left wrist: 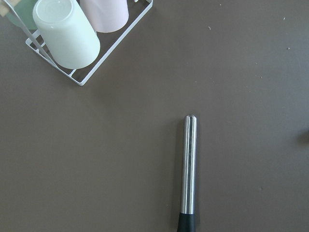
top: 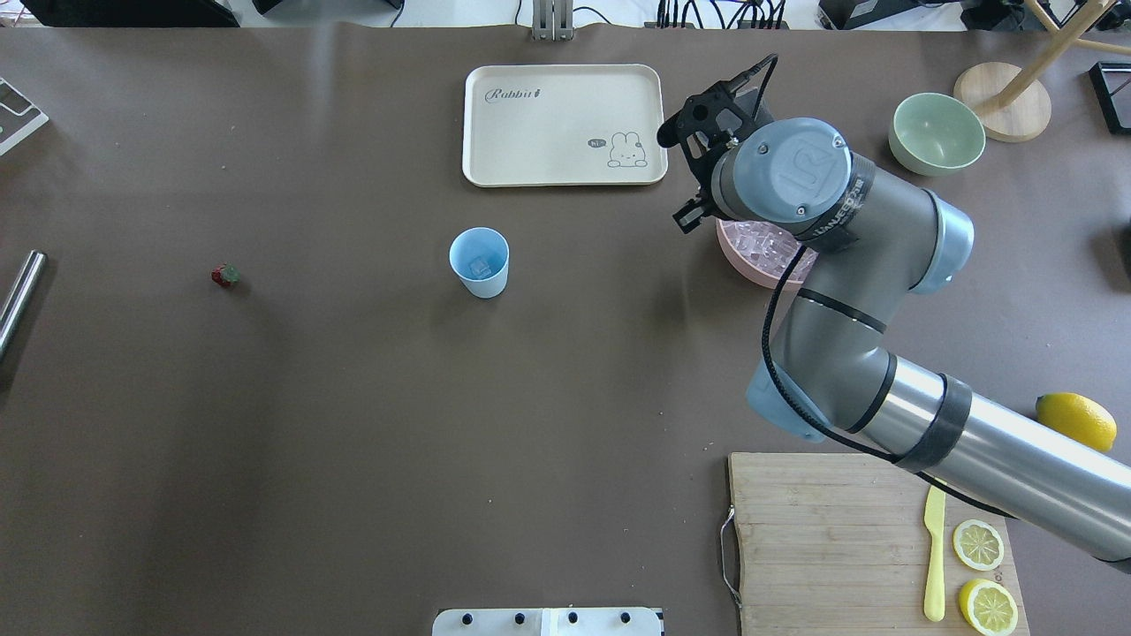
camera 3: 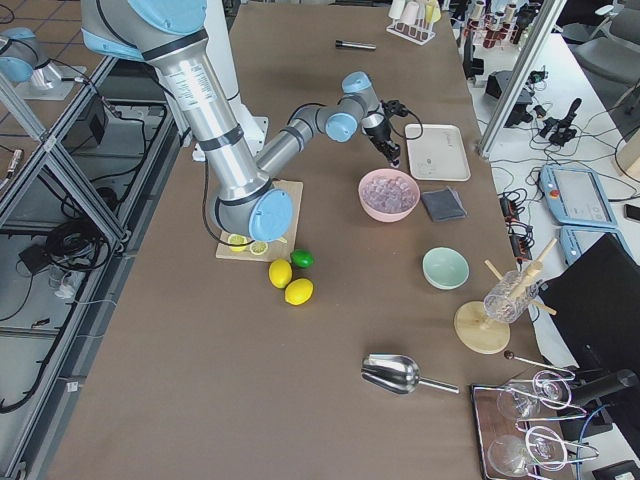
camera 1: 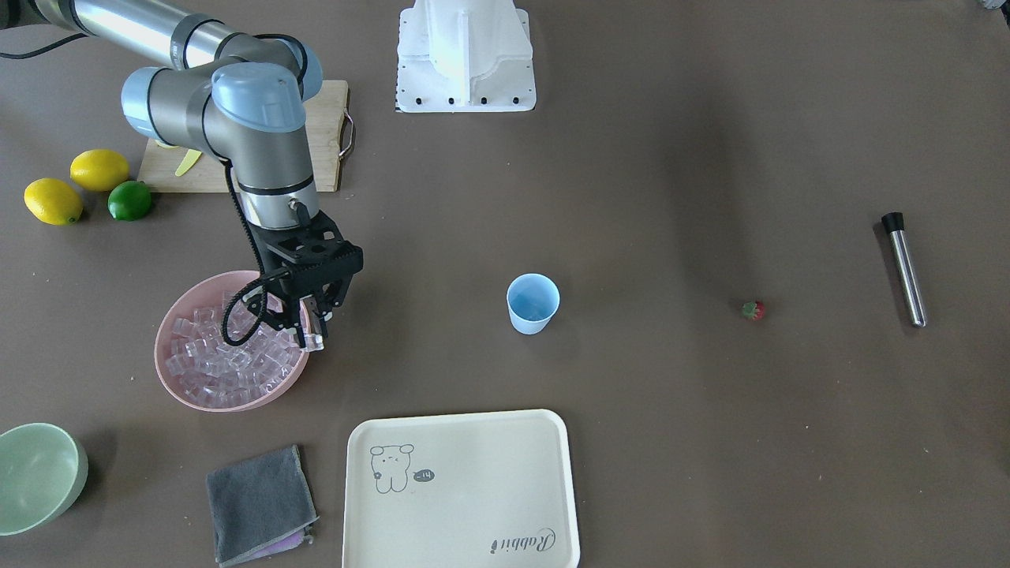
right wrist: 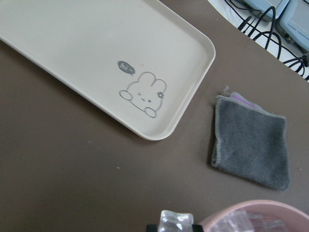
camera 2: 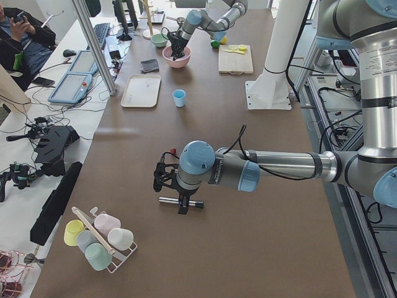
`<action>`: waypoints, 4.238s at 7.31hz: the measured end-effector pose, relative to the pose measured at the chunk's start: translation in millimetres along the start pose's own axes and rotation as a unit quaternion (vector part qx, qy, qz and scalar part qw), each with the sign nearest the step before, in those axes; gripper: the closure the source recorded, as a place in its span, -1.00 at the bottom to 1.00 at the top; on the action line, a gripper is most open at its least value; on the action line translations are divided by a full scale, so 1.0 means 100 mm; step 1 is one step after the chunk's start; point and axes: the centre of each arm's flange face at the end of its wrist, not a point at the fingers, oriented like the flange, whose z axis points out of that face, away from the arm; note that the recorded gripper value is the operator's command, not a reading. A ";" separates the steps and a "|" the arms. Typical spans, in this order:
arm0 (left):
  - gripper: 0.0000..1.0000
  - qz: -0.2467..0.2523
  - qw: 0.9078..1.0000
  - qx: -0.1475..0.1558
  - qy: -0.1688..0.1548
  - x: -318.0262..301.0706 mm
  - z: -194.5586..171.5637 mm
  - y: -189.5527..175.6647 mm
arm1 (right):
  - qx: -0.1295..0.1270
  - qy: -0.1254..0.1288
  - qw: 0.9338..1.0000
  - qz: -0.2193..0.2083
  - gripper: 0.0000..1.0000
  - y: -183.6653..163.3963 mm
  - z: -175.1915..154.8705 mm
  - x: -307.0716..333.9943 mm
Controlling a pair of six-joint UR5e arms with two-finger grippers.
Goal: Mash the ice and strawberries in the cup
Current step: 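Carry the ice cube with the right gripper over the cup, then open the right gripper to drop the ice cube into the cup, then move the right gripper back to the pink bowl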
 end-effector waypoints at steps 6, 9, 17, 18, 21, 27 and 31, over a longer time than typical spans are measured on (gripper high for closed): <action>-0.99 0.001 1.000 0.001 0.003 0.02 -0.01 -0.01 | 0.027 -0.052 0.990 0.125 1.00 -0.33 -0.68 -2.27; -0.99 -0.002 1.000 0.008 0.001 -0.01 -0.08 -0.01 | 0.075 -0.060 0.983 0.158 1.00 -0.41 -0.64 -2.33; -0.99 0.000 1.000 0.013 0.001 0.00 -0.11 -0.04 | 0.135 -0.049 0.967 0.213 -0.01 -0.37 -0.29 -2.40; -0.99 0.001 1.000 0.014 0.001 0.01 -0.12 -0.05 | 0.136 -0.047 0.965 0.219 -0.66 -0.36 -0.26 -2.41; -0.99 0.004 1.000 0.015 0.002 0.03 -0.13 -0.08 | 0.142 -0.039 0.965 0.219 -0.99 -0.32 -0.22 -2.45; -0.99 0.002 1.000 0.013 0.002 0.03 -0.10 -0.08 | 0.107 -0.034 0.989 0.097 -0.89 0.07 -0.14 -1.18; -0.99 0.001 1.000 0.011 0.002 0.02 -0.09 -0.06 | 0.064 -0.026 0.997 -0.032 -0.91 0.40 0.11 0.24</action>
